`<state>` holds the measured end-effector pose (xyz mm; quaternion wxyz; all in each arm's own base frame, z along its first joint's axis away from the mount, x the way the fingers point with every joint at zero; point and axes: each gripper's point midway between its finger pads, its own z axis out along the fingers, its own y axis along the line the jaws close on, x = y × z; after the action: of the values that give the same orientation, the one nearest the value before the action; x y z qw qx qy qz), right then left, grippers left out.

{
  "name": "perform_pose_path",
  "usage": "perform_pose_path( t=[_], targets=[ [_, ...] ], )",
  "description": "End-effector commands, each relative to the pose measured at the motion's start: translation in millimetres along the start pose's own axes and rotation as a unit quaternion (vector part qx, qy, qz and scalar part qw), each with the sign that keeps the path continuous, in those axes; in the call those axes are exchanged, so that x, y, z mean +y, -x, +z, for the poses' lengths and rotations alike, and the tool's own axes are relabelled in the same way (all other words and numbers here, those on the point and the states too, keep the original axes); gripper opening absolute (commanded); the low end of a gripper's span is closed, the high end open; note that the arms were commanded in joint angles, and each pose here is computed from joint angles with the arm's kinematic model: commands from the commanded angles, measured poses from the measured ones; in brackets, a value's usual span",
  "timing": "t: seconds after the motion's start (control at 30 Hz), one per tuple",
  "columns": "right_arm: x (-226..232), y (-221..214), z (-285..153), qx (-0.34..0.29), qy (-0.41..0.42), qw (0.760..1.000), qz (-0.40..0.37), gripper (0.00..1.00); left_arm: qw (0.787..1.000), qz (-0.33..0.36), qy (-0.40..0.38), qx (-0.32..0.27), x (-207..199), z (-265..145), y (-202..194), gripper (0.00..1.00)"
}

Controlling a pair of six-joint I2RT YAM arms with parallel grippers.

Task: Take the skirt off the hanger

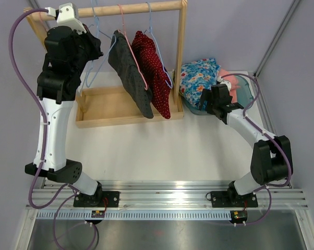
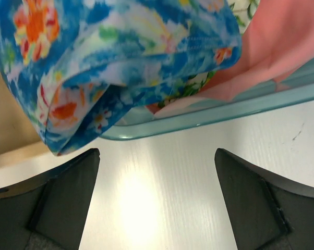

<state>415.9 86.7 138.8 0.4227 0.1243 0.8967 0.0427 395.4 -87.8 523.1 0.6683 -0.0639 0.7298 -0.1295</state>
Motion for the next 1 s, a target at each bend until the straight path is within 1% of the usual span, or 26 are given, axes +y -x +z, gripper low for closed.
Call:
perform_pose_path(
  t=[0.0, 0.07, 0.17, 0.23, 0.37, 0.4, 0.47, 0.53, 0.57, 0.6, 0.63, 0.67, 0.77, 0.83, 0.97],
  targets=[
    [22.7, 16.1, -18.4, -0.03, 0.063, 0.997, 0.041, 0.99, 0.998, -0.001, 0.006, -0.064, -0.5, 1.2, 36.4, 0.0],
    [17.8, 11.6, -20.6, -0.026, 0.055, 0.998, 0.035, 0.99, 0.998, -0.001, 0.015, -0.063, 2.6, 7.1, 33.2, 0.0],
    [16.0, 17.2, -31.7, -0.034, 0.056, 0.997, 0.029, 0.99, 0.997, 0.007, 0.047, -0.055, 15.8, 18.3, 22.6, 0.0],
    [16.7, 21.2, -38.3, -0.038, 0.06, 0.997, 0.029, 0.99, 0.997, 0.009, 0.064, -0.039, 24.4, 27.8, 7.9, 0.0],
    [15.8, 32.8, -61.3, -0.057, 0.068, 0.996, 0.031, 1.0, 0.997, 0.005, 0.07, -0.022, 31.1, 30.3, -7.2, 0.01],
    [15.5, 35.1, -65.6, -0.061, 0.069, 0.995, 0.033, 1.0, 0.998, 0.0, 0.065, -0.021, 29.5, 28.8, -8.0, 0.07],
    [14.6, 41.0, -78.2, -0.075, 0.074, 0.994, 0.035, 1.0, 0.999, -0.008, 0.038, -0.024, 19.9, 21.7, -5.6, 0.13],
    [14.7, 42.8, -85.4, -0.08, 0.079, 0.993, 0.037, 0.99, 1.0, -0.005, 0.009, -0.02, 6.6, 17.7, -5.9, 0.3],
    [14.6, 44.8, -91.9, -0.084, 0.083, 0.992, 0.039, 0.99, 1.0, 0.0, -0.01, -0.022, -7.2, 13.0, -2.5, 0.41],
    [15.6, 45.3, -94.3, -0.086, 0.087, 0.992, 0.04, 1.0, 1.0, 0.005, -0.017, -0.021, -13.6, 11.1, -2.2, 0.47],
    [14.9, 45.3, -96.1, -0.086, 0.087, 0.992, 0.041, 0.99, 1.0, 0.008, -0.026, -0.01, -23.9, 12.4, -8.9, 0.58],
    [15.0, 46.2, -99.6, -0.088, 0.09, 0.991, 0.041, 0.99, 0.999, 0.008, -0.035, -0.017, -31.4, 7.9, -2.2, 0.6],
    [12.9, 43.8, -103.7, -0.086, 0.089, 0.992, 0.038, 0.99, 0.999, 0.008, -0.053, -0.012, -50.1, 5.8, -6.0, 0.64],
    [10.0, 41.7, -105.7, -0.085, 0.085, 0.992, 0.035, 0.99, 0.998, 0.004, -0.066, -0.014, -61.3, 4.7, -7.1, 0.64],
    [5.2, 41.5, -113.1, -0.09, 0.08, 0.992, 0.029, 0.99, 0.997, -0.002, -0.074, 0.007, -74.4, 18.4, -25.8, 0.64]
  ],
)
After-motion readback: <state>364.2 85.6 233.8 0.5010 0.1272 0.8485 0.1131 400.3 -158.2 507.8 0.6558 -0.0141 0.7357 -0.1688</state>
